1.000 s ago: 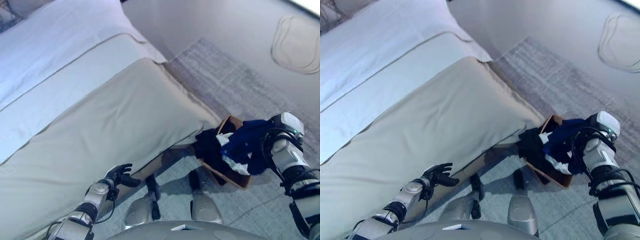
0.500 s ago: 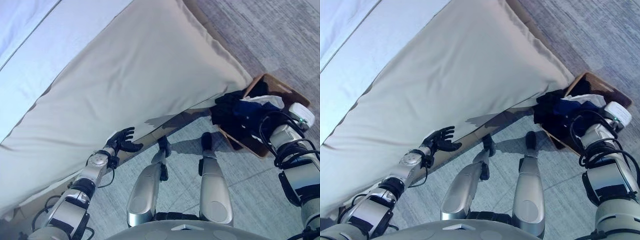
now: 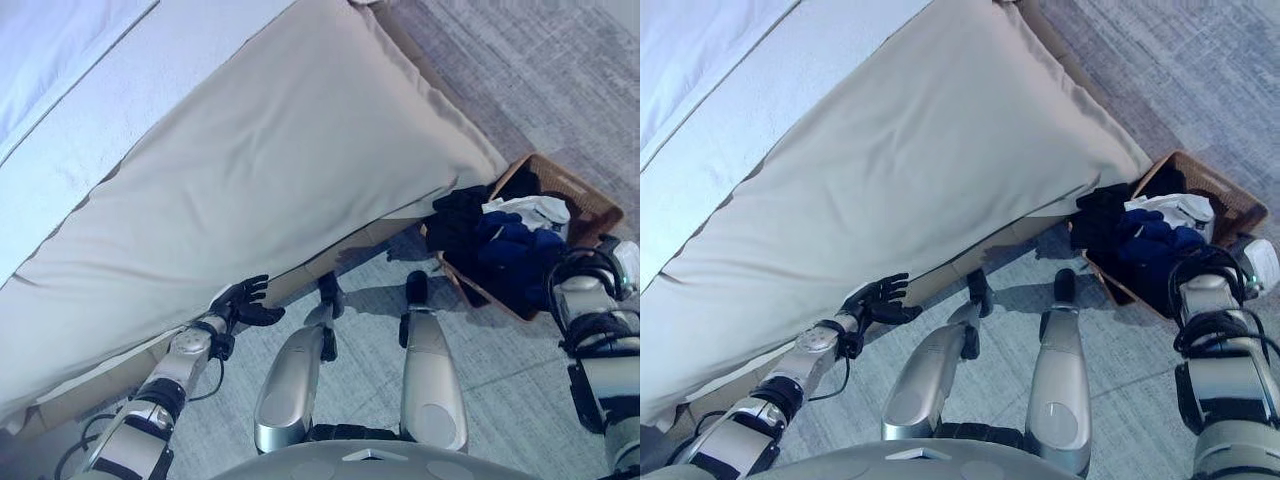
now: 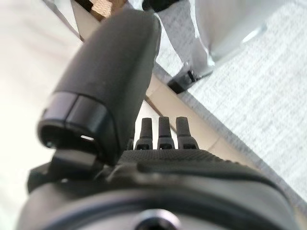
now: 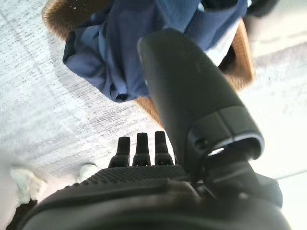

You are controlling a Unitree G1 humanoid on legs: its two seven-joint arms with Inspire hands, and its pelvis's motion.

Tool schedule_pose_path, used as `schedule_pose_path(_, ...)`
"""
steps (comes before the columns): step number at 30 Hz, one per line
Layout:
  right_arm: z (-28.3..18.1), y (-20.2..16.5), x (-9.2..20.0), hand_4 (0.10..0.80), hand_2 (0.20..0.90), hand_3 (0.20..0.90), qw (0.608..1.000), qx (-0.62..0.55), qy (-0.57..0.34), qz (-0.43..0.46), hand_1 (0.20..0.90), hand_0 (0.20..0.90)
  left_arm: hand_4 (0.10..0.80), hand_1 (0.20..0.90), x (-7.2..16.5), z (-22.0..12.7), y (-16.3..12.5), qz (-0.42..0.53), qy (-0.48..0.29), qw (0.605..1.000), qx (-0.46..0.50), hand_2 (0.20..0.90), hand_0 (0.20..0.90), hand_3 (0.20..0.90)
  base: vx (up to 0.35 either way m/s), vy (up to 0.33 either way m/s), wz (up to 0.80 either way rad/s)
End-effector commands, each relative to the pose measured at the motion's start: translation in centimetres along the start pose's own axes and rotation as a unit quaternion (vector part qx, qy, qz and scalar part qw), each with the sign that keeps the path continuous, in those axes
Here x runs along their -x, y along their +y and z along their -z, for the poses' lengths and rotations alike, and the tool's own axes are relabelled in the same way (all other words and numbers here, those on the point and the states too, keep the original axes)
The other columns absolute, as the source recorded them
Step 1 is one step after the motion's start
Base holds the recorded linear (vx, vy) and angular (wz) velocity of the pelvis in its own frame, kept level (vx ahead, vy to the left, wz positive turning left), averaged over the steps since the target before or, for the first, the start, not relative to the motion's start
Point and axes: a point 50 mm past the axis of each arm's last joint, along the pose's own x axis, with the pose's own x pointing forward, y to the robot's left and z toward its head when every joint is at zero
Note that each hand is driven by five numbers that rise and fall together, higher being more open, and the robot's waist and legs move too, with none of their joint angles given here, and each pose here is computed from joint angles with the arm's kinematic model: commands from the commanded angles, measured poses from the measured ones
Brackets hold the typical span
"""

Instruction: Pick up the clothes from the bed and place them into the basket

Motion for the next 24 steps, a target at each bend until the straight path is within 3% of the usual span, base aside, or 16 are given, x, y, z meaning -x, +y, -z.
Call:
schedule_pose_path(1,0.8,0.0,0.8,0.8,0.9,0.9,0.999,-0.009,-0.041,0.021,0.9,0.9,0.8,0.9,1.8,2.9,2.7,-0.056,0.04,0.998,-0.002,0.9,0.9,0.9,0.122,0.094,-0.08)
schedule_pose_path(13,7.1,5.0,6.1,0.8,0.9,0.9,0.991,0.033,-0.038,-0.128,0.9,0.9,0.8,0.9,4.5,9.3,1.9,-0.073,0.157,0.985,0.014,0.9,0.9,0.9,0.131,0.108,-0.06)
schedule_pose_path(24,12.3,11.0,12.0,0.8,0.9,0.9,0.952,-0.037,0.047,-0.301,0.9,0.9,0.8,0.9,5.0,11.3,0.2,-0.073,0.189,0.979,-0.011,0.9,0.9,0.9,0.043,0.095,0.09)
